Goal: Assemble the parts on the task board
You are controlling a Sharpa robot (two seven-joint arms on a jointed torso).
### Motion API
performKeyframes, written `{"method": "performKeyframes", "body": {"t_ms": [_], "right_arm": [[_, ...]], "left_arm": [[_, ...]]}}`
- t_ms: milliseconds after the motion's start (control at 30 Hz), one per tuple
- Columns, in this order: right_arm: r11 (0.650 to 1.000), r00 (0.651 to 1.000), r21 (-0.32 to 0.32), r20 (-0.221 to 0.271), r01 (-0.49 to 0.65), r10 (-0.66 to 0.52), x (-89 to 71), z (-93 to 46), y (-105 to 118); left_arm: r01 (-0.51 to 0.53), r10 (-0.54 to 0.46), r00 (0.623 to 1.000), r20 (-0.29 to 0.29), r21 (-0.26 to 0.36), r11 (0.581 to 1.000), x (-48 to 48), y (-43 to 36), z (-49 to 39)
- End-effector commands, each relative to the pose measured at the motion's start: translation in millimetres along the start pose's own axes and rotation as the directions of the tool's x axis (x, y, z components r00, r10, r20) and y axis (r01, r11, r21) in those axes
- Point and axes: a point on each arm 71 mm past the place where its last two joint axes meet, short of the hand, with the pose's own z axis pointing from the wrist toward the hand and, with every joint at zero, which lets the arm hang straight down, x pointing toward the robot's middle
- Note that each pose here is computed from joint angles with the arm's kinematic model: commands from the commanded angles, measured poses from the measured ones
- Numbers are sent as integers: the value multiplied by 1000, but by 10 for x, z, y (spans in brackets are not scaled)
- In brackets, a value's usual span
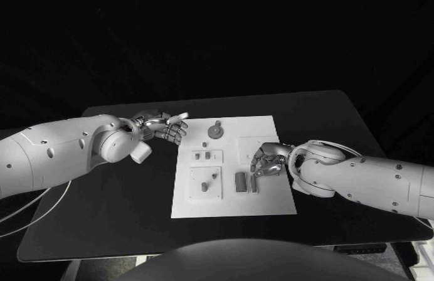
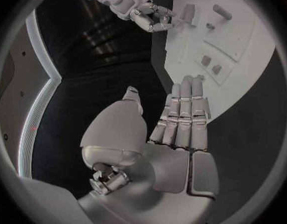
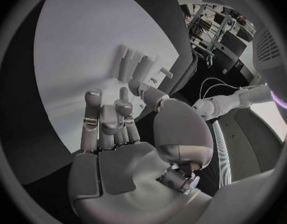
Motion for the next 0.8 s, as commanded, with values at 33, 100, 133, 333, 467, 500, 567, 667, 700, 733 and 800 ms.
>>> {"method": "performKeyframes", "body": {"t_ms": [33,100,133,333,467,500,567,667,700,733,800], "right_arm": [[1000,1000,-24,-20,20,-21,41,14,35],[999,999,-25,-25,21,-21,54,20,37],[999,999,-24,-28,21,-22,58,23,37],[1000,999,-15,-44,27,-27,74,30,20],[999,998,-14,-55,31,-32,87,35,23],[999,998,-15,-58,31,-32,91,35,24],[999,997,-14,-64,32,-33,98,33,23],[999,997,-12,-69,34,-34,100,34,14],[999,997,-12,-70,34,-35,102,33,14],[999,997,-13,-70,34,-35,102,33,15],[999,997,-14,-65,32,-33,101,34,14]], "left_arm": [[-1,1,1000,-13,9,1000,19,-17,4],[-1,1,1000,-14,9,1000,20,-18,4],[-1,1,1000,-14,9,1000,20,-18,4],[-1,1,1000,-12,7,1000,16,-14,-7],[-1,1,1000,-13,6,1000,16,-15,-3],[-1,1,1000,-13,6,1000,18,-15,-2],[-1,1,1000,-14,6,1000,19,-16,-1],[-1,1,1000,-14,5,1000,19,-15,-3],[-1,1,1000,-13,4,1000,18,-14,-4],[-1,1,1000,-14,4,1000,18,-13,-4],[-1,1,1000,-12,4,1000,15,-13,-5]]}}
